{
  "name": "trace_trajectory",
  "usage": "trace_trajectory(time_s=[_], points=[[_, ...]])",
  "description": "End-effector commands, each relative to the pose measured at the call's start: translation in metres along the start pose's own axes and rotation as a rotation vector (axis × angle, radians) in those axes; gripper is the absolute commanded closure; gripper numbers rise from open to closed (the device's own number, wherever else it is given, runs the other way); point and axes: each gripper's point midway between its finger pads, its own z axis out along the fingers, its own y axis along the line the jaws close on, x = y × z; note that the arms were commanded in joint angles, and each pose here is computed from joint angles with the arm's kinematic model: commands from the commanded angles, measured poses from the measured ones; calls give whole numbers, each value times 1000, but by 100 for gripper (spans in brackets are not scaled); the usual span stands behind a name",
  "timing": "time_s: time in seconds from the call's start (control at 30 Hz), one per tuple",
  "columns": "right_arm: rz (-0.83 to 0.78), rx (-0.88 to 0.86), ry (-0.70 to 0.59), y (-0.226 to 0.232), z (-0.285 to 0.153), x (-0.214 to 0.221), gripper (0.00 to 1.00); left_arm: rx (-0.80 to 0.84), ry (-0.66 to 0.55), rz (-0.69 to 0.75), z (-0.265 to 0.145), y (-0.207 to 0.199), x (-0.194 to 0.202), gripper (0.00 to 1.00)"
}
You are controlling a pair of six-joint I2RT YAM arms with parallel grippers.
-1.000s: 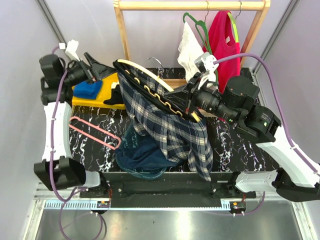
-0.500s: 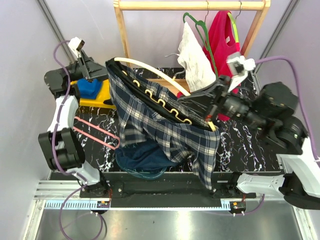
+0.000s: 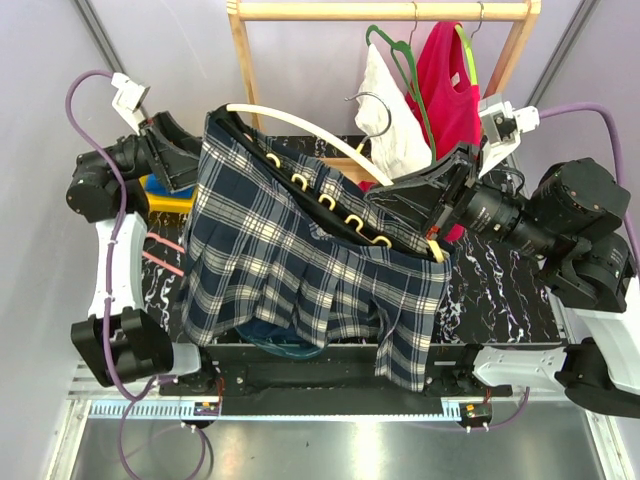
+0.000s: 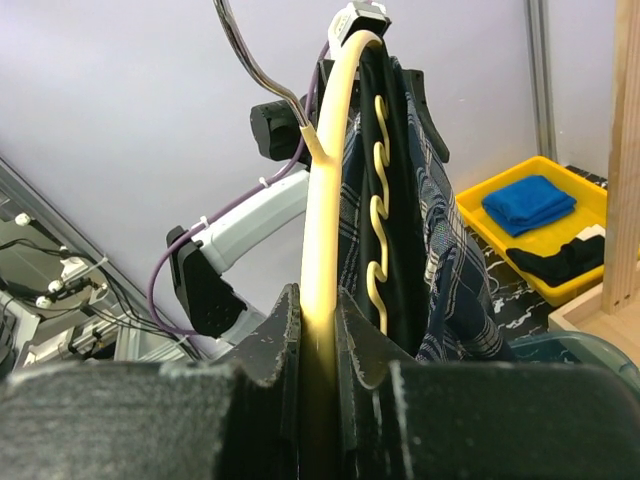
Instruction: Remove the skirt from the hanger
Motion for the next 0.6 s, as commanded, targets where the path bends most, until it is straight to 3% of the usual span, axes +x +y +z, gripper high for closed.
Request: trace_trajectory(time_s=[0.0,0.13,0.3,0.57], points=[[-43,-56,-238,29,-33,-70,100,-76,127,302,-19,20,24,2],[-15,-73,-214,34,-44,-65,100,-123,57,289,-31,38,5,1],[16,-102,-179,38,-46,-55,100,-89,-15,250,-27,32,-14,1],[31,-133,-163,44,-45,-53,100,30,45,301,2,-7,10,1]])
